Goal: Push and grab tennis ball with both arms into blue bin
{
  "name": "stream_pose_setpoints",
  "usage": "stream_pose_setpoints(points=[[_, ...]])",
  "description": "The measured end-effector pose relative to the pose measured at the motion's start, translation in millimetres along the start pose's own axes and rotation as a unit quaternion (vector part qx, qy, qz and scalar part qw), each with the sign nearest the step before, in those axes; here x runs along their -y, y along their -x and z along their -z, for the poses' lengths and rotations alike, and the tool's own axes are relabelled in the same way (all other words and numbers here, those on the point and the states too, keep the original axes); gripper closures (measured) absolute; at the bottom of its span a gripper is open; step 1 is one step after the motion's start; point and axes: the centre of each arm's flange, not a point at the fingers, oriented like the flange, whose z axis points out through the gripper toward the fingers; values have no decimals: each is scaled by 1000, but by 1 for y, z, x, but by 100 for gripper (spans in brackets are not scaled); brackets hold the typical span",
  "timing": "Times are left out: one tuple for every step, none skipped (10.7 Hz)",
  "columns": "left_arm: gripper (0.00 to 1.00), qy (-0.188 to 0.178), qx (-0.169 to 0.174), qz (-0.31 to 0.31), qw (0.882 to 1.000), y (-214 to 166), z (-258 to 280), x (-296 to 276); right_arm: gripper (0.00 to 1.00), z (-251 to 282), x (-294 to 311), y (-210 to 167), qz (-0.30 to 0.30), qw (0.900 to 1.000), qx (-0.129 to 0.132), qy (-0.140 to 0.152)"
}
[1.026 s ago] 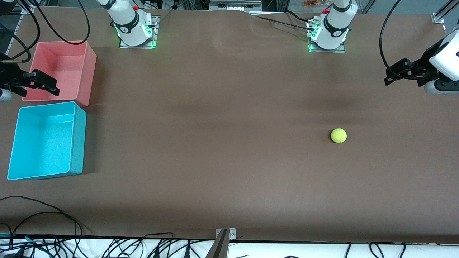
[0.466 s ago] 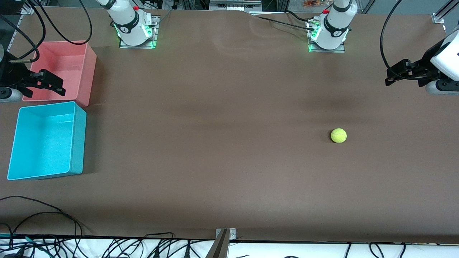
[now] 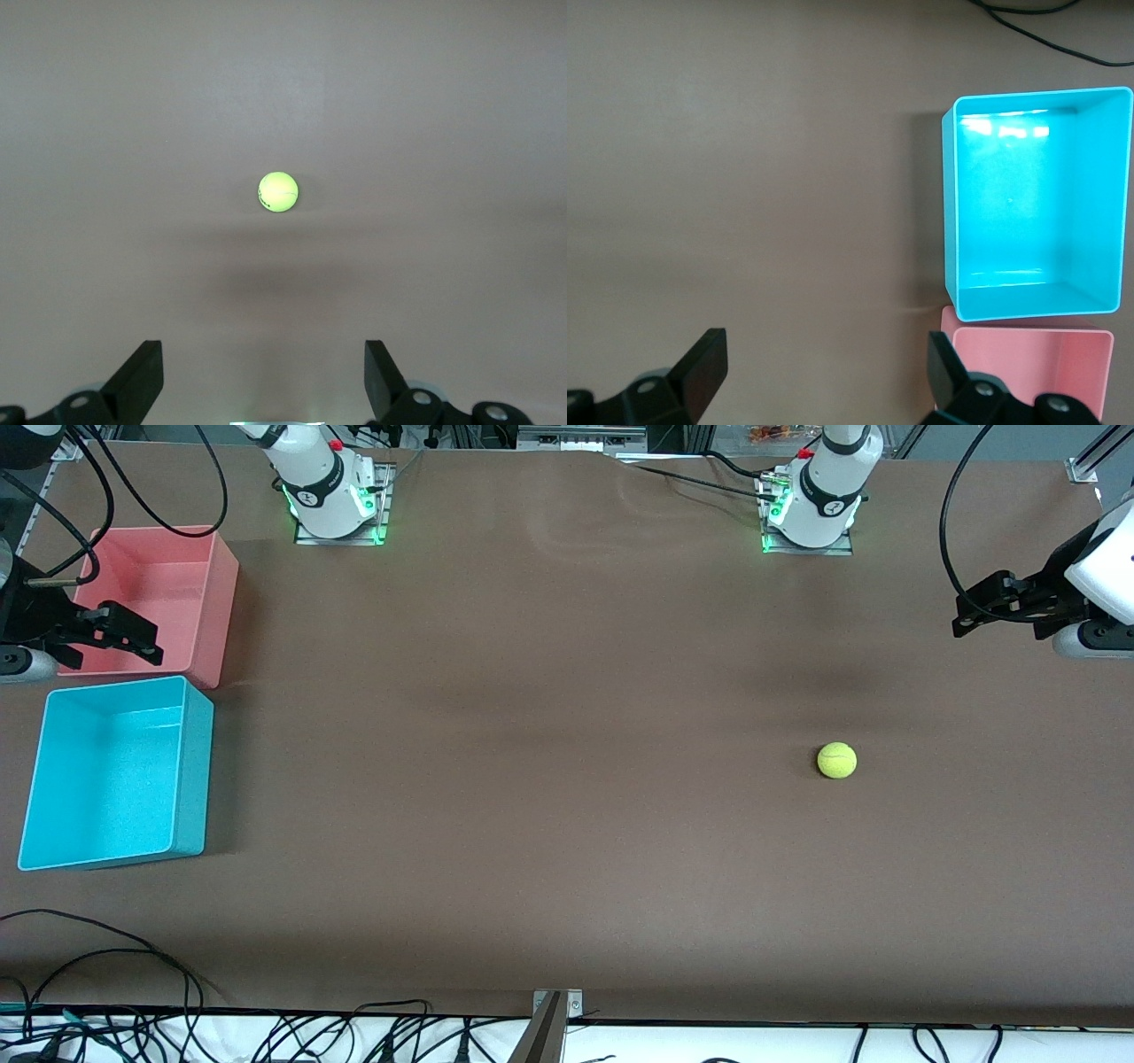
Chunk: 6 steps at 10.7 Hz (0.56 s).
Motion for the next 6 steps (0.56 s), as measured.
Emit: stream_pose_setpoints(points=[[0,0,0,0,1000,0,0,0,0,0,0,0,0,1000,0,0],[0,0,-1,0,1000,0,0,0,0,0,0,0,0,1000,0,0],[0,0,-10,0,1000,-3,0,0,0,0,0,0,0,1000,0,0],[0,1,-14,0,1000,-5,-2,-1,0,0,0,0,0,1000,0,0],[0,1,-15,0,1000,-5,-4,-1,0,0,0,0,0,1000,-1,0],[0,0,-11,0,1000,-6,-7,-1,0,0,0,0,0,1000,-1,0]])
